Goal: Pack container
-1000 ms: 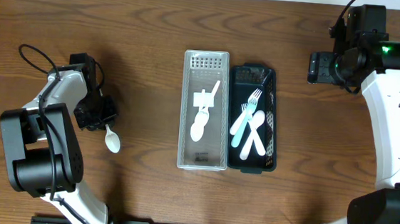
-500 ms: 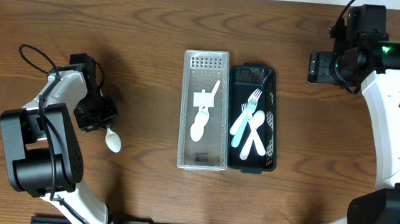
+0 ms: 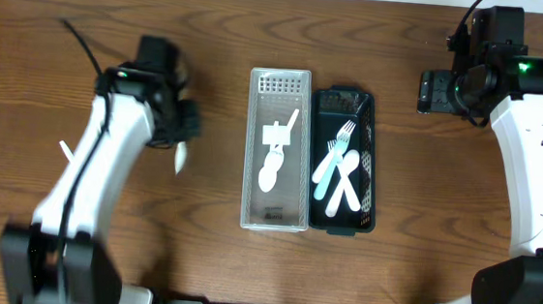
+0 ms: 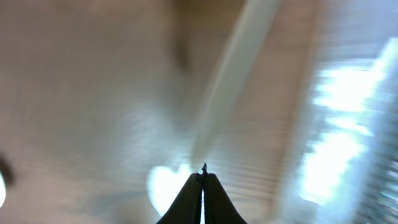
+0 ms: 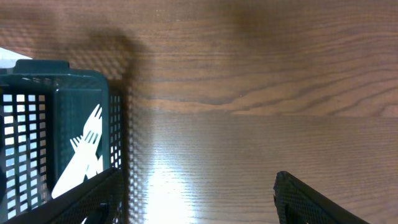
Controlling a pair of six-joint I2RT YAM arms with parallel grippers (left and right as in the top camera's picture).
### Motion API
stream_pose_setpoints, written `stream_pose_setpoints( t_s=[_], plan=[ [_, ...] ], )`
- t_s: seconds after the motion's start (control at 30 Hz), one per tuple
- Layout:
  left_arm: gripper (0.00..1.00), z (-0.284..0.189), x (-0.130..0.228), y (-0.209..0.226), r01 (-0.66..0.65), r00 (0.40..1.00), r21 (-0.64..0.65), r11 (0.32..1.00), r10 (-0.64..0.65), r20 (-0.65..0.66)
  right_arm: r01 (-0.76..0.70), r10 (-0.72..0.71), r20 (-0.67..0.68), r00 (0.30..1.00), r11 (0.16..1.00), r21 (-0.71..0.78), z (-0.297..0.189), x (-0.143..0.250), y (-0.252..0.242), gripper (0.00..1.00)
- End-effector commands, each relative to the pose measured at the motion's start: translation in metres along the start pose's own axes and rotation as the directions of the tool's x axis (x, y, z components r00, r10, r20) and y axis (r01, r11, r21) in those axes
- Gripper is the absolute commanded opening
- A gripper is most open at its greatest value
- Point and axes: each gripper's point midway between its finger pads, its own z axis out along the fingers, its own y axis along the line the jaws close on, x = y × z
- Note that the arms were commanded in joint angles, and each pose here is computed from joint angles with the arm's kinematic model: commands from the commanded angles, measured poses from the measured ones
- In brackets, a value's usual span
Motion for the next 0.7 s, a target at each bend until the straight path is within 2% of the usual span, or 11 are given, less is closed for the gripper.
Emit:
stream_pose_setpoints(
  t_s=[0.0, 0.17, 0.3, 0.47, 0.63, 0.67],
  plan=[
    [0.06, -0.028, 0.007, -0.047, -0.098, 0.993, 0.073, 0.992, 0.093, 0.078, 0.01, -0.01, -0.009, 1.0, 1.0, -0.002, 0.003, 0.001, 0.0, 0.81],
    [0.06, -0.023, 0.03, -0.096, -0.198, 0.979, 0.122, 0.973, 0.191, 0.066, 0.01, -0.01, -0.008, 1.0, 1.0, -0.002, 0.003, 0.001, 0.0, 0.81],
    [0.06, -0.009, 0.04, -0.111, -0.24, 0.971, 0.122, 0.963, 0.238, 0.031, 0.01, -0.01, -0.011, 1.0, 1.0, -0.002, 0.003, 0.002, 0.0, 0.81],
    [0.06, -0.006, 0.019, -0.088, -0.22, 0.971, -0.012, 0.975, 0.22, 0.095, 0.01, -0.011, -0.012, 1.0, 1.0, -0.002, 0.003, 0.002, 0.0, 0.81],
    [0.06, -0.017, -0.003, -0.064, -0.183, 0.972, -0.038, 0.982, 0.186, 0.143, 0.011, -0.011, -0.021, 1.0, 1.0, -0.001, 0.006, 0.005, -0.001, 0.81],
    [0.13, -0.021, -0.008, -0.06, -0.193, 0.968, -0.043, 0.98, 0.197, 0.154, 0.011, -0.011, -0.023, 1.0, 1.0, -0.001, 0.007, 0.005, -0.001, 0.81]
  ],
)
